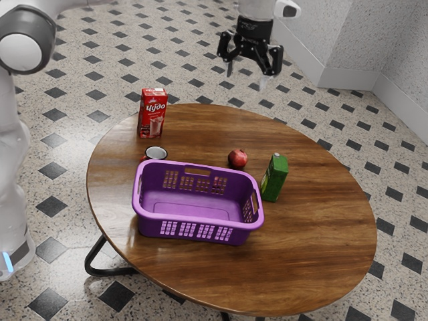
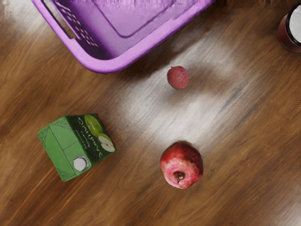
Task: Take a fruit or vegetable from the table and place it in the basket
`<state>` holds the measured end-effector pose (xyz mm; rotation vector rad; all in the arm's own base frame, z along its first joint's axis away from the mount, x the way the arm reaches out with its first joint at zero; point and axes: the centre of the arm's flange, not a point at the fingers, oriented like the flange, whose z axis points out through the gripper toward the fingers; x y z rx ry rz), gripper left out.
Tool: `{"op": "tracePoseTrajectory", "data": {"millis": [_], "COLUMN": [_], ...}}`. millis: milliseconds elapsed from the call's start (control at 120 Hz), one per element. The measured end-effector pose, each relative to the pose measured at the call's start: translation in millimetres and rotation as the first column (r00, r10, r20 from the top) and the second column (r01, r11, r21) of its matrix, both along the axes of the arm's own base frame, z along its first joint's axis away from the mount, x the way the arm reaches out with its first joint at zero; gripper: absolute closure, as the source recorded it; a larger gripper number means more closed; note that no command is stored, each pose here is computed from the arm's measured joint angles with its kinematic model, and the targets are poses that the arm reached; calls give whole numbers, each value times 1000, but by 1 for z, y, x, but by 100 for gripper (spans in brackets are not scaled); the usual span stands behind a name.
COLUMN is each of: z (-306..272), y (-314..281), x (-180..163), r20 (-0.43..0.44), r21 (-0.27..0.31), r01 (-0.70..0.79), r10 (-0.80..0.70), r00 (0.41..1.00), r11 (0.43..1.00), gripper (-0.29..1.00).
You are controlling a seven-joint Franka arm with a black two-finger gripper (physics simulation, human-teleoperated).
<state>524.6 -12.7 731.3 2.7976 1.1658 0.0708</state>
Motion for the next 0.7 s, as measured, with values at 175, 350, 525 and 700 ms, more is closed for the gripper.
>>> {"op": "tracePoseTrajectory", "data": {"millis": [175,350,525,700], "z": [24,-26,-116,-143], "y": [-14,-37,51,95], "x": [-34,-37,-54,-34], "r20": [-69,-272,-342,-330], "r21": [-60,48,75,76], "r01": [-333,-498,-684,-788], "r10": [329,491,663,761], "r00": [942,828,665,558], "r11": [941,866,725,611], "gripper": [0,0,0,0]}}
